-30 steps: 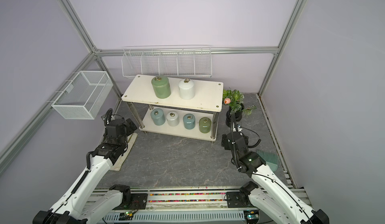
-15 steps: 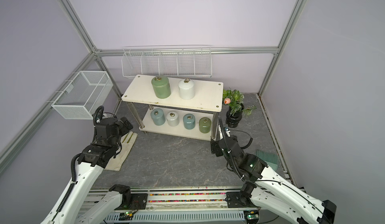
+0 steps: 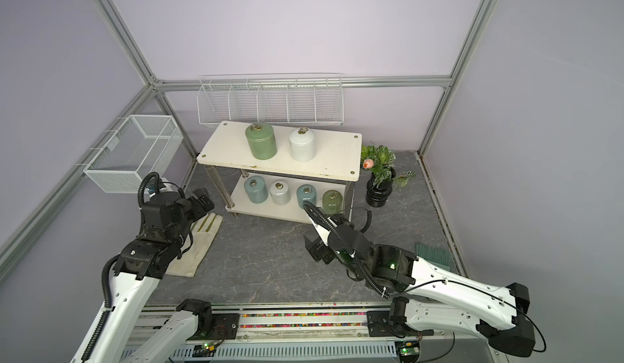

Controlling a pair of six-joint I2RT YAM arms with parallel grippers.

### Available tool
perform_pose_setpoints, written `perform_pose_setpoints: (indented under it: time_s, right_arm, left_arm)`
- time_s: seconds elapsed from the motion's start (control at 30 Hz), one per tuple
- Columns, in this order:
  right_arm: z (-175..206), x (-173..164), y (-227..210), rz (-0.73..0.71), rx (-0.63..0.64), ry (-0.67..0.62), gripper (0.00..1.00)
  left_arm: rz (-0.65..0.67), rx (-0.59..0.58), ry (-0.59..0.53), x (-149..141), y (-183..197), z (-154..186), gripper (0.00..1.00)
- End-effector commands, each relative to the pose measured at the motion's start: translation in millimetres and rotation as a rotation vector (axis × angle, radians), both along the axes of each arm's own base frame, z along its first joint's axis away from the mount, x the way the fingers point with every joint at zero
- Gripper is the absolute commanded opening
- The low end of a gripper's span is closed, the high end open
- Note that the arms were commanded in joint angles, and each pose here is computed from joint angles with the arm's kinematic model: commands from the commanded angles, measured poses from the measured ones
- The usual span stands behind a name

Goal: Remove the tea canisters from the shelf
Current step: Pick up the tea canister from the shelf.

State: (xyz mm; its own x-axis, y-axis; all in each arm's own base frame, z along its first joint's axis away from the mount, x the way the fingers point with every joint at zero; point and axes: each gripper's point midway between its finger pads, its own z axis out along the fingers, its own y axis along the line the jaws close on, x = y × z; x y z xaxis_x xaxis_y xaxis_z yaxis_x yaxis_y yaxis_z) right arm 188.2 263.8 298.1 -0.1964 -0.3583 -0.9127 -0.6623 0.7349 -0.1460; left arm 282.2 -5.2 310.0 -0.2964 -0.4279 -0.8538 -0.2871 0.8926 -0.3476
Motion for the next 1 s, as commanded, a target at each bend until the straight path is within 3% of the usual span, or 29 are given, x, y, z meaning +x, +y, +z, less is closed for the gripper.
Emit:
perform_pose_setpoints:
  time_s: [0.0, 0.13, 0.33, 0.47, 0.73, 0.97]
  right_arm:
    - [55, 0, 13, 0.05, 0.1, -0.122, 0.89]
    - [84, 10, 21, 0.022, 0.115, -0.179, 0.89]
    - [137, 47, 14, -0.18, 0.105, -0.339, 0.89]
    - [156, 76, 6, -0.242, 0.136, -0.328, 0.89]
    - [157, 110, 2, -0.174, 0.221, -0.24, 0.89]
    - [136, 117, 30, -0.059, 0.195, -0.211, 0.89]
  left_arm:
    - [-0.141, -0.038, -0.104, -12, -21, 38, 1.0]
    - [-0.227, -0.059, -0.14, -21, -33, 55, 1.0]
    - [-0.324, -0.098, -0.213, -27, -50, 76, 1.0]
    - [-0.35, -0.112, -0.229, -25, -55, 80, 1.0]
    - [-0.375, -0.105, -0.218, -21, -60, 72, 1.0]
    - [-0.402, -0.112, -0.215, -18, -66, 68, 1.0]
